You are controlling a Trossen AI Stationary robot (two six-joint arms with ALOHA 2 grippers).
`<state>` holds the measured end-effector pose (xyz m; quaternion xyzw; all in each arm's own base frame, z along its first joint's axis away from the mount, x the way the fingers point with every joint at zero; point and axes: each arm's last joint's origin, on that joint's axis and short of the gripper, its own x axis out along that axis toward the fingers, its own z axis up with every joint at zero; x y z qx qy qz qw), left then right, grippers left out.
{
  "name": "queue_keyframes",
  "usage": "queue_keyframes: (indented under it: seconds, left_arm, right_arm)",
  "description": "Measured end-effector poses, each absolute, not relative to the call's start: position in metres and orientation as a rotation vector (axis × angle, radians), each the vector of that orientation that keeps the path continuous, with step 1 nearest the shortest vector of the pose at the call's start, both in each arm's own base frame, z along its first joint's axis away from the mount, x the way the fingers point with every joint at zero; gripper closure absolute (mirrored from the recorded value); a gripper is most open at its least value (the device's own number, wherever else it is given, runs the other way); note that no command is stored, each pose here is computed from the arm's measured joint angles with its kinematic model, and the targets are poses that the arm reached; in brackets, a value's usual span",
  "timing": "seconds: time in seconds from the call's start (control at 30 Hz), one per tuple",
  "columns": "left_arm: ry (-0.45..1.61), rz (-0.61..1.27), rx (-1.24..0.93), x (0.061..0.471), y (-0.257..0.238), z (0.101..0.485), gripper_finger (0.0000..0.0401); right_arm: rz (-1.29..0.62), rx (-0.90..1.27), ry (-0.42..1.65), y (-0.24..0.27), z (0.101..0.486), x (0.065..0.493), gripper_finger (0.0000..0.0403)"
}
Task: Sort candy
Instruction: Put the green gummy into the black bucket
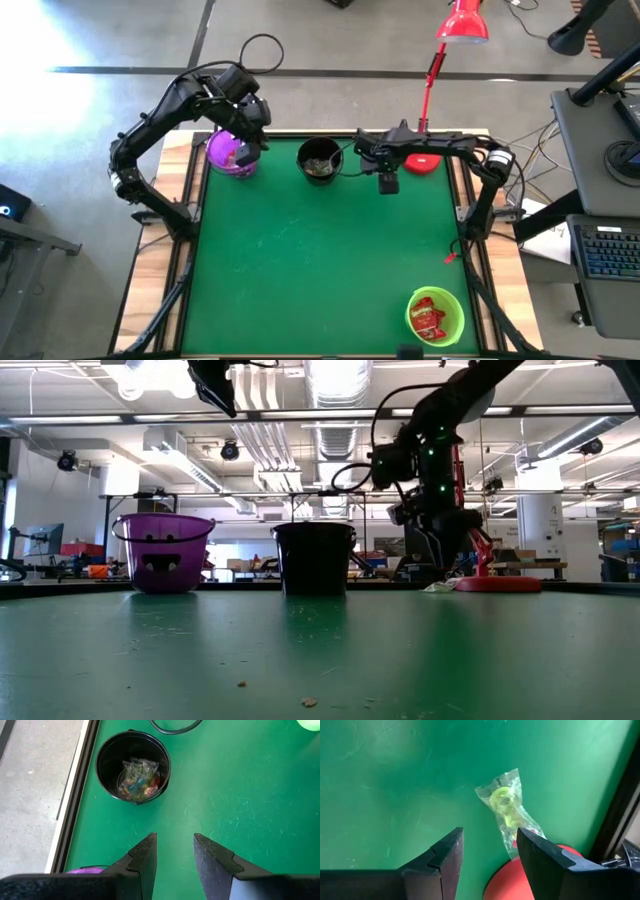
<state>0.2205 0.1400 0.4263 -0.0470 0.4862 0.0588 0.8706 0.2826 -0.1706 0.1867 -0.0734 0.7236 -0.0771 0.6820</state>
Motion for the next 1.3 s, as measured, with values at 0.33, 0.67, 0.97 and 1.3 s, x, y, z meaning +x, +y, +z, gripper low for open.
queue_keyframes:
  seconds: [0.33,0.67,0.97,1.3]
  left_arm:
    - [1.017,0.122,-0.097,0.220,0.140,0.426,0.0291]
    - [1.016,0.122,-0.097,0.220,0.140,0.426,0.0291]
    - [1.017,0.122,-0.097,0.221,0.140,0.426,0.0291]
    - [1.016,0.121,-0.097,0.221,0.140,0.426,0.0291]
  right_arm:
    - [-0.236,-0.163,1.574,-0.179,0.180,0.282,0.0223]
    - [-0.254,-0.063,1.546,-0.189,0.166,0.282,0.0223]
    - [-0.265,-0.073,1.597,-0.197,0.147,0.285,0.0223]
    - [-0.319,0.021,1.595,-0.200,0.141,0.284,0.0244]
